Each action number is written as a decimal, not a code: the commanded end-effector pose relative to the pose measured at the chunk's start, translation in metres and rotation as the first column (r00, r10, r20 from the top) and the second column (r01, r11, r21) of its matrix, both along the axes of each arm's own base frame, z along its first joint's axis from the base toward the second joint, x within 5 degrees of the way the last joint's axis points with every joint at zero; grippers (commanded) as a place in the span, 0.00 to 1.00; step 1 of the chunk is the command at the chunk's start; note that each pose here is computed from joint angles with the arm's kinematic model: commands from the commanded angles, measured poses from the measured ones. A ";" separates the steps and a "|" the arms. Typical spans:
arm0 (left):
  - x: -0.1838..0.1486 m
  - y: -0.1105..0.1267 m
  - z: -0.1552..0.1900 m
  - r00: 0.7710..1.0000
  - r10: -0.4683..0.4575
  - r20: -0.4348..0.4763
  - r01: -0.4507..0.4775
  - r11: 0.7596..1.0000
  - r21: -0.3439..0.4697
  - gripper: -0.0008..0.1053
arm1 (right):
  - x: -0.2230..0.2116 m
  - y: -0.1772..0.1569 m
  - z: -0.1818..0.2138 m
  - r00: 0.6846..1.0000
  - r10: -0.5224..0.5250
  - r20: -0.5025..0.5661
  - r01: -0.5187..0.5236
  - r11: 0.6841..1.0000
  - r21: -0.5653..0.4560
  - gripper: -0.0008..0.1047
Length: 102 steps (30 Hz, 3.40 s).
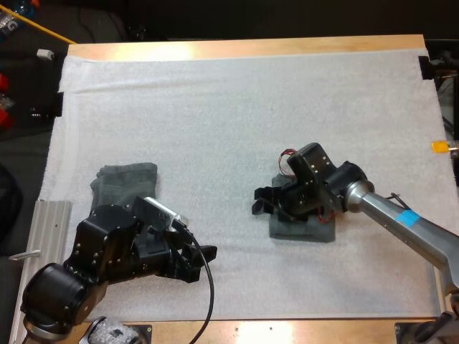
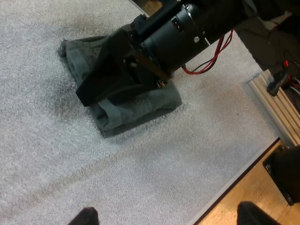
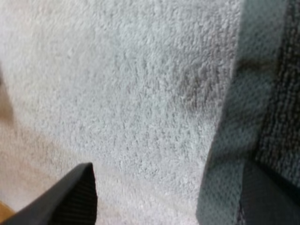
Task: Pick towel from pile, fold and stack
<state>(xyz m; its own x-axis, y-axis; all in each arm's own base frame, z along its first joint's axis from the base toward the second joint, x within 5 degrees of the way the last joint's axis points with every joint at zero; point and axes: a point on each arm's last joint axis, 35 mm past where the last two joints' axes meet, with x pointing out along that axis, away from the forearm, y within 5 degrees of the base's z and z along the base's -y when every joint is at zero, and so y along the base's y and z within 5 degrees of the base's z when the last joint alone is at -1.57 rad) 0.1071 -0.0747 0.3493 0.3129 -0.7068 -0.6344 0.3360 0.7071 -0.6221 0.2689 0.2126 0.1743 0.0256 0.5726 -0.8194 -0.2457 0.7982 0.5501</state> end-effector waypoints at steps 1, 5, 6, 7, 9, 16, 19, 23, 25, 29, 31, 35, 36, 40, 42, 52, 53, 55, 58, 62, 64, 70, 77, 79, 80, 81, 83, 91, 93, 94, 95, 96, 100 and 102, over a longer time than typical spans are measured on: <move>-0.001 0.000 0.002 1.000 -0.001 -0.002 0.001 1.000 -0.011 0.56 | 0.001 0.001 -0.002 1.000 -0.022 -0.010 0.022 1.000 -0.007 0.60; -0.001 0.000 0.002 1.000 -0.001 -0.002 0.001 1.000 -0.011 0.56 | 0.001 0.003 -0.012 0.997 -0.017 -0.069 0.017 1.000 0.003 0.60; -0.001 0.000 0.002 1.000 -0.001 -0.002 0.001 1.000 -0.011 0.56 | 0.001 0.003 -0.014 0.997 -0.015 -0.074 0.015 1.000 0.004 0.60; -0.001 0.000 0.002 1.000 -0.001 -0.002 0.001 1.000 -0.011 0.56 | 0.002 0.003 -0.014 0.997 -0.012 -0.072 0.012 1.000 0.004 0.60; -0.001 0.000 0.002 1.000 -0.001 -0.002 0.001 1.000 -0.011 0.56 | 0.002 0.003 -0.012 0.998 -0.007 -0.063 0.008 1.000 0.009 0.60; -0.001 0.000 0.002 1.000 -0.001 -0.002 0.001 1.000 -0.011 0.56 | -0.006 -0.003 0.025 0.999 0.021 0.025 -0.022 0.998 0.059 0.60; -0.001 0.000 0.002 1.000 -0.001 -0.002 0.001 1.000 -0.011 0.56 | -0.013 -0.009 0.047 0.995 0.032 0.098 -0.037 0.998 0.049 0.60; -0.001 0.000 0.002 1.000 -0.001 -0.002 0.001 1.000 -0.011 0.56 | -0.029 -0.025 0.079 0.978 0.039 0.204 -0.034 0.999 -0.024 0.60; -0.001 0.000 0.002 1.000 -0.001 -0.002 0.001 1.000 -0.011 0.56 | -0.037 -0.033 0.091 0.968 0.044 0.245 -0.027 0.997 -0.071 0.60; -0.001 0.000 0.002 1.000 -0.001 -0.002 0.001 1.000 -0.011 0.56 | -0.057 -0.050 0.117 0.948 0.071 0.312 -0.035 0.992 -0.121 0.60; -0.001 0.000 0.002 1.000 -0.001 -0.002 0.001 1.000 -0.011 0.56 | -0.067 -0.058 0.128 0.939 0.075 0.337 -0.033 0.991 -0.129 0.60; -0.001 0.000 0.002 1.000 -0.003 0.001 0.003 1.000 -0.010 0.56 | -0.091 -0.077 0.151 0.918 0.070 0.390 -0.009 0.988 -0.155 0.60; -0.001 0.000 0.002 1.000 -0.003 0.001 0.003 1.000 -0.010 0.56 | -0.095 -0.081 0.154 0.915 0.065 0.399 0.001 0.986 -0.164 0.60; -0.001 0.000 0.002 1.000 -0.012 0.011 0.013 1.000 -0.006 0.56 | -0.118 -0.099 0.171 0.899 0.050 0.435 0.026 0.986 -0.167 0.60; -0.001 0.000 0.002 1.000 -0.019 0.018 0.019 1.000 -0.002 0.56 | -0.126 -0.105 0.177 0.889 0.043 0.456 0.030 0.988 -0.151 0.60; 0.021 -0.012 0.005 0.998 0.018 0.061 -0.014 0.998 -0.066 0.68 | -0.141 -0.116 0.189 0.863 0.032 0.504 0.034 0.992 -0.120 0.61; 0.028 -0.015 0.003 0.998 0.022 0.050 -0.019 0.998 -0.067 0.68 | -0.142 -0.116 0.189 0.865 0.034 0.501 0.031 0.992 -0.120 0.61; 0.038 -0.021 -0.002 0.999 0.022 0.032 -0.020 0.998 -0.063 0.68 | -0.142 -0.116 0.189 0.870 0.039 0.492 0.021 0.993 -0.116 0.61; 0.057 -0.031 -0.014 1.000 0.013 -0.006 -0.013 0.999 -0.053 0.68 | -0.143 -0.115 0.188 0.874 0.053 0.484 0.000 0.994 -0.110 0.61; 0.085 -0.046 -0.037 0.998 0.009 -0.064 -0.011 1.000 -0.027 0.68 | -0.143 -0.115 0.188 0.868 0.076 0.491 -0.022 0.993 -0.115 0.61; 0.095 -0.052 -0.047 0.996 0.009 -0.084 -0.011 1.000 -0.017 0.68 | -0.143 -0.115 0.188 0.865 0.085 0.495 -0.029 0.992 -0.120 0.61; 0.124 -0.073 -0.086 0.987 -0.012 -0.161 0.015 1.000 0.019 0.68 | -0.143 -0.115 0.188 0.854 0.113 0.507 -0.051 0.990 -0.133 0.69; 0.132 -0.120 -0.133 0.965 -0.105 -0.241 0.115 0.993 0.027 0.68 | -0.143 -0.115 0.188 0.854 0.115 0.508 -0.053 0.990 -0.134 0.73; 0.134 -0.129 -0.143 0.962 -0.102 -0.252 0.111 0.994 0.023 0.68 | -0.143 -0.115 0.188 0.854 0.115 0.508 -0.053 0.990 -0.134 0.73; 0.137 -0.133 -0.150 0.960 -0.090 -0.266 0.099 0.995 0.022 0.68 | -0.143 -0.115 0.188 0.854 0.115 0.508 -0.053 0.990 -0.134 0.73; 0.139 -0.135 -0.155 0.957 -0.083 -0.277 0.093 0.995 0.023 0.68 | -0.143 -0.115 0.188 0.854 0.115 0.508 -0.053 0.990 -0.134 0.73; 0.143 -0.138 -0.169 0.951 -0.061 -0.304 0.074 0.997 0.032 0.68 | -0.143 -0.115 0.188 0.854 0.115 0.508 -0.053 0.990 -0.134 0.73; 0.146 -0.146 -0.202 0.919 -0.055 -0.390 0.084 0.995 0.058 0.68 | -0.143 -0.115 0.188 0.852 0.113 0.511 -0.047 0.989 -0.140 0.73; 0.146 -0.148 -0.208 0.911 -0.062 -0.408 0.091 0.994 0.053 0.68 | -0.143 -0.116 0.188 0.852 0.112 0.511 -0.046 0.989 -0.140 0.73; 0.145 -0.149 -0.210 0.908 -0.065 -0.413 0.095 0.994 0.054 0.68 | -0.143 -0.116 0.188 0.852 0.112 0.512 -0.044 0.989 -0.142 0.73; 0.145 -0.150 -0.213 0.905 -0.064 -0.420 0.096 0.994 0.057 0.68 | -0.143 -0.116 0.188 0.851 0.111 0.513 -0.042 0.989 -0.144 0.73; 0.145 -0.150 -0.214 0.903 -0.062 -0.425 0.096 0.994 0.059 0.68 | -0.143 -0.116 0.188 0.851 0.110 0.514 -0.040 0.988 -0.146 0.73; 0.142 -0.155 -0.215 0.893 -0.052 -0.448 0.082 0.995 0.049 0.65 | -0.143 -0.116 0.188 0.850 0.109 0.516 -0.036 0.988 -0.150 0.73; 0.140 -0.161 -0.213 0.896 -0.062 -0.441 0.085 0.996 0.034 0.65 | -0.143 -0.116 0.188 0.850 0.109 0.516 -0.036 0.988 -0.150 0.73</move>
<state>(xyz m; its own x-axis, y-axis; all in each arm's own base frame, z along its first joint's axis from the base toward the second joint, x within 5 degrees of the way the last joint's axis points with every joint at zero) 0.2475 -0.2314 0.1348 -0.0481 -0.6659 -0.7445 0.0877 0.7397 -0.6672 0.1283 0.0980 0.3602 0.4286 0.4762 -0.7678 -0.5143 0.8273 0.2260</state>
